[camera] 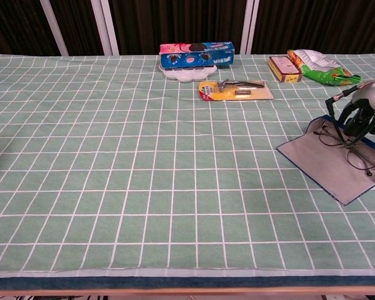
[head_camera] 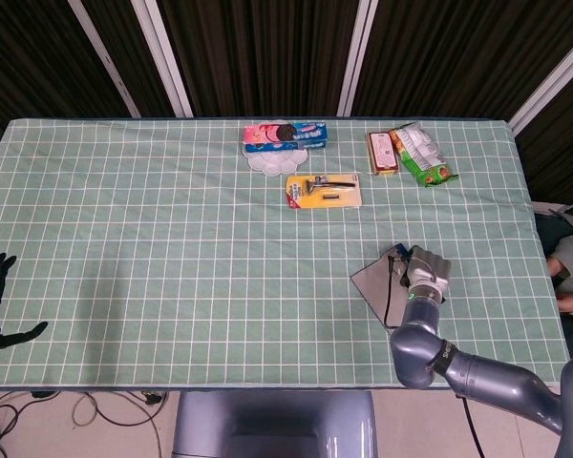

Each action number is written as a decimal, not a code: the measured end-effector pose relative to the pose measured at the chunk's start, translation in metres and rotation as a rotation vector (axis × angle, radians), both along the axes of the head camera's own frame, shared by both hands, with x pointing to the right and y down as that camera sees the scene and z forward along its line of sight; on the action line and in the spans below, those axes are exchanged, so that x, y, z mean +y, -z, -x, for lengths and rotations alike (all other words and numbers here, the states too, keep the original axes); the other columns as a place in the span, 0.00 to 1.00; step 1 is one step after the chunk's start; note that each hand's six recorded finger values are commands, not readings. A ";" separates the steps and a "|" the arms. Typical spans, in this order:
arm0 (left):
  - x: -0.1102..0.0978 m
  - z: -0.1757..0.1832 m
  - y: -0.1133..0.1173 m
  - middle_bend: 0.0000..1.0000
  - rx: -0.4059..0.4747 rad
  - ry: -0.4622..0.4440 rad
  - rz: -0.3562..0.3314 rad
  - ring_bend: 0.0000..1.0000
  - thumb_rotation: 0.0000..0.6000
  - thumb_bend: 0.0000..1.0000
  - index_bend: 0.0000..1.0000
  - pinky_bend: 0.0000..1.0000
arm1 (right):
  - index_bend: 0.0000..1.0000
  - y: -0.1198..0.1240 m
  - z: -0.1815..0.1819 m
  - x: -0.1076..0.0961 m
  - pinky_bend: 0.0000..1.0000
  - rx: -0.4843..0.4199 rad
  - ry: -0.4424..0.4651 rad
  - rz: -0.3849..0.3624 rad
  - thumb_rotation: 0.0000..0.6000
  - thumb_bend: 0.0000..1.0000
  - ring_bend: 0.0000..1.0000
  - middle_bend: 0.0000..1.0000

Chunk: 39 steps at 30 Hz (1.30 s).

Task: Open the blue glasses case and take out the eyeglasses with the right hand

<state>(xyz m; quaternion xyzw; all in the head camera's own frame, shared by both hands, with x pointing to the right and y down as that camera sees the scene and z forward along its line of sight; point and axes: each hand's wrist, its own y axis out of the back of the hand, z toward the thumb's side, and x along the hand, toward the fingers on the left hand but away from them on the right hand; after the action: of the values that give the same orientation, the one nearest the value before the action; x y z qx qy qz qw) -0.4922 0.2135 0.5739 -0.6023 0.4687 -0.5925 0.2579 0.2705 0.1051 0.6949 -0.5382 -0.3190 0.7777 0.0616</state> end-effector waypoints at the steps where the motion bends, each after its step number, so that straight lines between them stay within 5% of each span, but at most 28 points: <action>1: 0.000 0.000 0.000 0.00 0.001 0.001 -0.001 0.00 1.00 0.02 0.00 0.00 | 0.22 0.000 0.004 0.002 1.00 -0.011 0.009 0.003 1.00 0.91 0.98 0.96; 18: -0.002 0.001 0.001 0.00 0.016 0.008 -0.004 0.00 1.00 0.02 0.00 0.00 | 0.22 0.005 0.056 0.049 1.00 -0.132 0.132 0.066 1.00 0.84 0.98 0.95; 22: -0.002 0.001 0.001 0.00 0.016 0.009 -0.005 0.00 1.00 0.02 0.00 0.00 | 0.22 0.010 0.060 0.043 1.00 -0.158 0.138 0.017 1.00 0.65 0.98 0.95; 28: -0.002 0.001 0.001 0.00 0.014 0.012 -0.004 0.00 1.00 0.02 0.00 0.00 | 0.22 0.018 0.058 0.031 1.00 -0.167 0.148 -0.038 1.00 0.52 0.98 0.95; 39: -0.001 0.000 0.000 0.00 0.005 0.007 -0.001 0.00 1.00 0.02 0.00 0.00 | 0.38 0.023 0.040 0.024 1.00 -0.125 0.177 -0.051 1.00 0.45 0.98 0.95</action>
<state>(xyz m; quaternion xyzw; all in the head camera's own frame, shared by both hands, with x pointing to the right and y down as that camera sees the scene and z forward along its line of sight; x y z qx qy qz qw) -0.4925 0.2127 0.5741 -0.6018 0.4718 -0.5917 0.2550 0.2304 0.1296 0.6720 -0.6102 -0.2931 0.7256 0.1237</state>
